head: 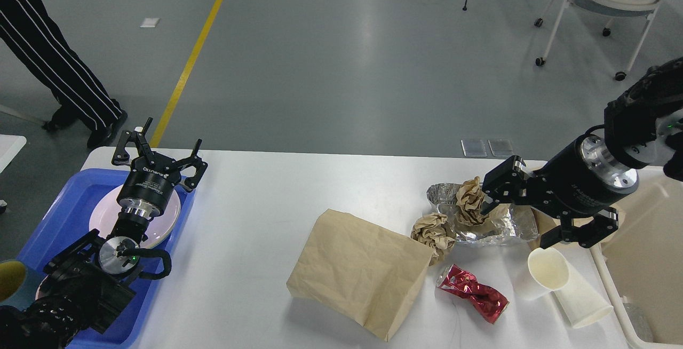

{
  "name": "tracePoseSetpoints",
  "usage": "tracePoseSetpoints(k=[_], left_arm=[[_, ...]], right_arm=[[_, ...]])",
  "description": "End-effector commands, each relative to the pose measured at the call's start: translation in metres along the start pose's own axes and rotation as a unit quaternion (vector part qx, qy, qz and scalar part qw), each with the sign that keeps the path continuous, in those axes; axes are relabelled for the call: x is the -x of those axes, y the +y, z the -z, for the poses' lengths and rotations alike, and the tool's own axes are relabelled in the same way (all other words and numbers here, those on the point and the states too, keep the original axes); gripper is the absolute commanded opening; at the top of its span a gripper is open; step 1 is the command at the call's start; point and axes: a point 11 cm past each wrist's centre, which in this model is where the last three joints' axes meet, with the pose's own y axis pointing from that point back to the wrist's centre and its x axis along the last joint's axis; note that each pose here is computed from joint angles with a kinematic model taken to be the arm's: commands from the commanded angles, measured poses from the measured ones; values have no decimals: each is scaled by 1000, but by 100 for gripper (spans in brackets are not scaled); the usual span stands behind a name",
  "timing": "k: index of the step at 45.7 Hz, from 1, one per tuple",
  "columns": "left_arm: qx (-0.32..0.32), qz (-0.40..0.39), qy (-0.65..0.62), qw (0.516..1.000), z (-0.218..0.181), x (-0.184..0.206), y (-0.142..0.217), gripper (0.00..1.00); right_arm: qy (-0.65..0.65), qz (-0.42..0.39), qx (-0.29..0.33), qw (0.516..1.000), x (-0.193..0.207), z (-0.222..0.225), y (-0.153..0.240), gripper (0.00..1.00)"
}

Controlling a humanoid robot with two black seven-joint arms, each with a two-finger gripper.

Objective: Tidy desktop
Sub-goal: 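Lower the right gripper onto the brown paper bag and grasp it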

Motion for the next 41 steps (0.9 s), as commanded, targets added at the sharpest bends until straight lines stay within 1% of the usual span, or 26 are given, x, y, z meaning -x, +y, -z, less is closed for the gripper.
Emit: tracePoseSetpoints(k=[1, 4, 5, 7, 9, 13, 19, 25, 41], left_arm=[[0, 0, 0, 1000, 0, 0, 0, 99], [0, -1, 0, 1000, 0, 0, 0, 99], [0, 0, 0, 1000, 0, 0, 0, 99], [0, 0, 0, 1000, 0, 0, 0, 99], [0, 0, 0, 1000, 0, 0, 0, 99], [1, -1, 0, 1000, 0, 0, 0, 99], [1, 0, 0, 1000, 0, 0, 0, 99], [0, 0, 1, 1000, 1, 0, 0, 99], [0, -1, 1, 1000, 1, -1, 1, 99]], right_arm=[[-71, 6, -26, 997, 5, -4, -23, 100], [-75, -2, -19, 997, 12, -3, -43, 100], [-68, -10, -6, 998, 21, -1, -63, 100], [-52, -38, 5, 998, 25, 6, -82, 100], [-45, -59, 13, 997, 25, 9, -88, 100], [-35, -78, 16, 996, 25, 11, -92, 100], [-39, -73, -1, 997, 26, 14, -94, 100], [-44, -62, 9, 997, 31, 5, -107, 100], [-29, -56, -14, 998, 38, 27, -107, 100]])
